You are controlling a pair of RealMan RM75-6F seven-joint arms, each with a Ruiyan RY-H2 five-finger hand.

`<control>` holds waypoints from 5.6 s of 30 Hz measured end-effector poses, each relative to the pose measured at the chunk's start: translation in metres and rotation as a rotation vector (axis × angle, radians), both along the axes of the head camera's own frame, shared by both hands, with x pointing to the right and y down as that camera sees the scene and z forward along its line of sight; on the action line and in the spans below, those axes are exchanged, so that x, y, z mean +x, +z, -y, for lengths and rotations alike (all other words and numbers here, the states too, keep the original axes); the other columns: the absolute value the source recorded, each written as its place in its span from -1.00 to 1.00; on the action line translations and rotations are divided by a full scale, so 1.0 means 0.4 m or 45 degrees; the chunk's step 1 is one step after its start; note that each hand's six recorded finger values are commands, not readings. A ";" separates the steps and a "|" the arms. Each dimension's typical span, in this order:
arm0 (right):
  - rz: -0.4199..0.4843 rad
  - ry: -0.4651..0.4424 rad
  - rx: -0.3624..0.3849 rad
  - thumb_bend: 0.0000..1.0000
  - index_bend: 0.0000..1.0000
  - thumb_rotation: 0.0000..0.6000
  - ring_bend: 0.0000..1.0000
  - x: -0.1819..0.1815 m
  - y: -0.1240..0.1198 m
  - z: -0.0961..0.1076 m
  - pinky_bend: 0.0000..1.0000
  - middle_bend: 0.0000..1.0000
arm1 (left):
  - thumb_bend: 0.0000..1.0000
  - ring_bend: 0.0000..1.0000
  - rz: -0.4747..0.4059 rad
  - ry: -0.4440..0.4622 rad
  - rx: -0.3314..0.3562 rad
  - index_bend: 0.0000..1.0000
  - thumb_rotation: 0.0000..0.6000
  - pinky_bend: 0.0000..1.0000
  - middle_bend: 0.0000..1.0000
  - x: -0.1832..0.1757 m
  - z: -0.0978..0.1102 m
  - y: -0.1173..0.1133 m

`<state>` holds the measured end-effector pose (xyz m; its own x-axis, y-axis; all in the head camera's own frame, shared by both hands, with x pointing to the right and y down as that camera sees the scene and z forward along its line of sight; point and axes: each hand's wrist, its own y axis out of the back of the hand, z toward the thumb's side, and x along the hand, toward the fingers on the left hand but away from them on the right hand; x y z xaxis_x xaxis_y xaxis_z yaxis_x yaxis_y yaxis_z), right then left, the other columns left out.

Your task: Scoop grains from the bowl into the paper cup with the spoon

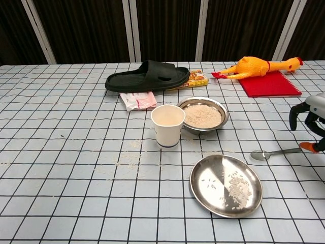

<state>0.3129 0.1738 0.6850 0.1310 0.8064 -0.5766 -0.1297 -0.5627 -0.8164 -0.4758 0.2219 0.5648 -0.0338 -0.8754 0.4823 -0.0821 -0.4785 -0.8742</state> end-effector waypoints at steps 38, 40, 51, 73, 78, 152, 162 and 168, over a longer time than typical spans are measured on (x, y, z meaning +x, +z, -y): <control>-0.029 0.038 -0.050 -0.17 0.01 1.00 0.94 -0.015 0.087 -0.029 1.00 0.66 | -1.00 -1.00 0.001 -0.006 -0.014 -1.00 1.00 -1.00 -1.00 0.004 0.000 0.006; -0.036 0.037 -0.053 -0.17 0.00 1.00 0.94 -0.017 0.089 -0.029 1.00 0.66 | -1.00 -1.00 0.001 -0.006 -0.015 -1.00 1.00 -1.00 -1.00 0.003 0.000 0.006; -0.050 0.034 -0.064 -0.17 0.00 1.00 0.94 -0.022 0.094 -0.031 1.00 0.66 | -1.00 -1.00 0.000 -0.011 -0.018 -1.00 1.00 -1.00 -1.00 0.003 0.001 0.007; -0.055 0.030 -0.073 0.00 0.19 1.00 0.94 -0.035 0.103 -0.040 1.00 0.66 | -1.00 -1.00 -0.002 -0.021 -0.022 -1.00 1.00 -1.00 -1.00 0.001 0.002 0.007; -0.047 0.033 -0.065 0.01 0.20 1.00 0.94 -0.035 0.098 -0.039 1.00 0.66 | -1.00 -1.00 -0.004 -0.022 -0.023 -1.00 1.00 -1.00 -1.00 0.001 0.002 0.007; -0.784 -0.709 0.723 0.12 0.32 1.00 0.94 -0.388 0.093 0.148 1.00 0.66 | -1.00 -1.00 -0.143 -0.044 -0.109 -1.00 1.00 -1.00 -1.00 0.005 0.016 0.004; -0.838 -0.730 0.743 0.12 0.32 1.00 0.94 -0.380 0.101 0.157 1.00 0.66 | -1.00 -1.00 -0.151 -0.043 -0.113 -1.00 1.00 -1.00 -1.00 0.006 0.015 0.003; -0.870 -0.766 0.764 0.12 0.32 1.00 0.94 -0.374 0.099 0.163 1.00 0.66 | -1.00 -1.00 -0.155 -0.037 -0.108 -1.00 1.00 -1.00 -1.00 0.008 0.017 0.002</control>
<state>0.1633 0.1086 0.7246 0.3999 0.8918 -0.2115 -0.7810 0.2108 -0.5879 -0.4725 0.2152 0.5657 0.0049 -0.8307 0.5567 -0.2001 -0.5463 -0.8134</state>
